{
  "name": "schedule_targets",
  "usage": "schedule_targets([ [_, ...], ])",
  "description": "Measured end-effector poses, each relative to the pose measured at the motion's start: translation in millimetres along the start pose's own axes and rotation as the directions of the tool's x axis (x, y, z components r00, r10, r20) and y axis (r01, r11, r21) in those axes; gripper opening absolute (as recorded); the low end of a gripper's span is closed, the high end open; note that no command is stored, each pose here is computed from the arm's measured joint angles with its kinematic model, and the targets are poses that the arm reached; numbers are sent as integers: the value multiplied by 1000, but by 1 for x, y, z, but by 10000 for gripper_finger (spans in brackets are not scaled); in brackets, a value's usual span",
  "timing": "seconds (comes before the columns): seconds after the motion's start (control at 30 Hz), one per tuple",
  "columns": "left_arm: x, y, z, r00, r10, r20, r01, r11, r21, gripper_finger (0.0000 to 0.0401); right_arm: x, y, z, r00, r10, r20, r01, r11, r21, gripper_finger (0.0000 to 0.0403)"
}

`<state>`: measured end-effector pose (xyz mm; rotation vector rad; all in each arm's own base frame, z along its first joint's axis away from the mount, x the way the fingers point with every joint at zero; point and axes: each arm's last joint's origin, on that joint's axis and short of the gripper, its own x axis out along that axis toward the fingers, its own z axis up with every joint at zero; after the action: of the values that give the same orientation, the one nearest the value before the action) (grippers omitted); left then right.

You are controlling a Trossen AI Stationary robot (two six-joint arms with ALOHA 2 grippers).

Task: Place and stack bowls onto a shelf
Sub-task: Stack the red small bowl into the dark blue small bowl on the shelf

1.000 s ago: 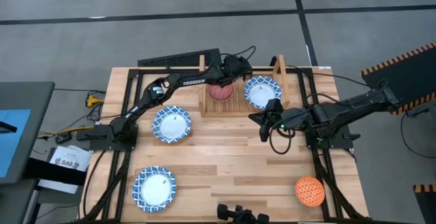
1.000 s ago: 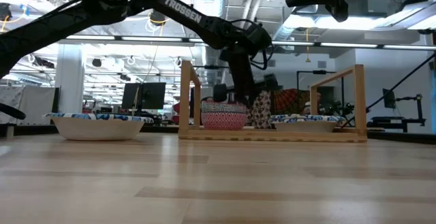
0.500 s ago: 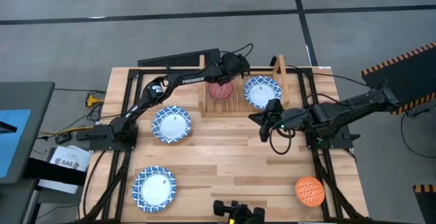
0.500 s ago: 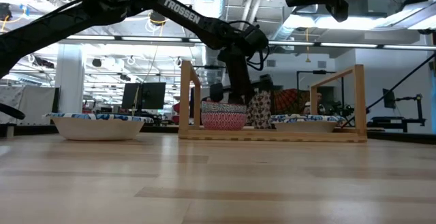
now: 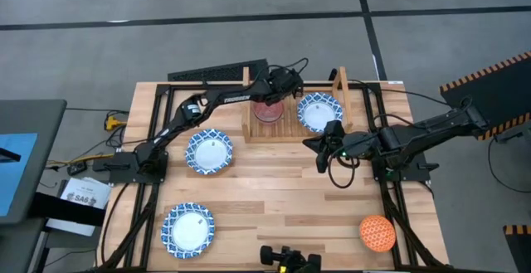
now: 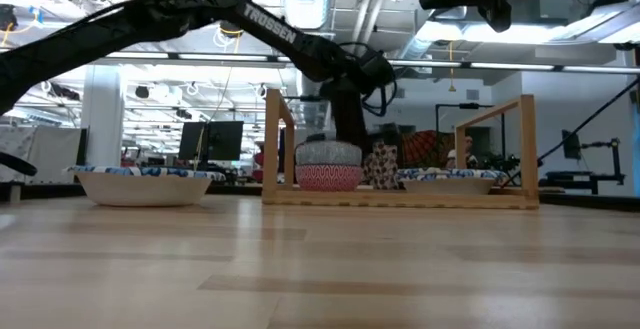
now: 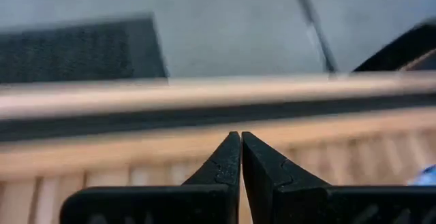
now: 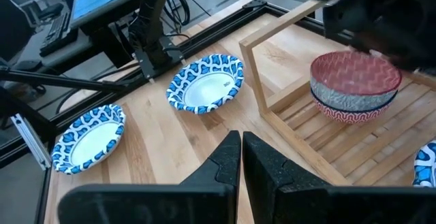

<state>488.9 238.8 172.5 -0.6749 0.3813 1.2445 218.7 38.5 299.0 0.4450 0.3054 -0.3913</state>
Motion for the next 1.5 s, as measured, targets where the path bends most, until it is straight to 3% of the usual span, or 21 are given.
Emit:
schedule_targets([
  [0.17, 0, -5, -4, 999, -29, 16, 30, 997, -68, 0, 0, 0, 0, 1000, -1, -1, 1, 1000, -1, 45],
  [0.53, -23, -28, 32, 982, -174, 77, 159, 973, 170, 0, 1, -2, -1, 1000, -17, -12, 17, 1000, -12, 45],
  [0.67, -48, -40, 58, 950, -299, 95, 268, 932, 245, 0, -3, -4, 3, 1000, -12, 7, 12, 999, -43, 45],
  [0.8, -92, -38, 95, 907, -404, 118, 354, 883, 307, 0, -13, -6, 16, 998, 5, 57, -2, 999, -44, 44],
  [0.93, -144, -31, 131, 846, -523, 100, 441, 794, 419, 0, -26, -10, 22, 995, 27, 91, -21, 997, -71, 42],
  [1.0, -166, -27, 138, 821, -568, 60, 483, 746, 457, 0, -31, -11, 25, 994, 35, 104, -26, 996, -82, 42],
  [1.1, -198, -21, 133, 793, -607, 45, 517, 710, 478, 0, -35, -13, 27, 992, 41, 117, -31, 996, -79, 42],
  [1.27, -252, 11, 98, 644, -754, 126, 626, 615, 479, 0, -36, -12, 26, 993, 46, 113, -36, 996, -83, 42],
  [1.37, -278, 59, 64, 501, -849, 166, 730, 518, 446, 0, -30, -9, 23, 994, 39, 99, -30, 996, -88, 42],
  [1.5, -314, 128, 34, 267, -934, 239, 815, 351, 460, 0, -12, -3, 23, 992, 28, 124, -22, 999, -48, 42],
])
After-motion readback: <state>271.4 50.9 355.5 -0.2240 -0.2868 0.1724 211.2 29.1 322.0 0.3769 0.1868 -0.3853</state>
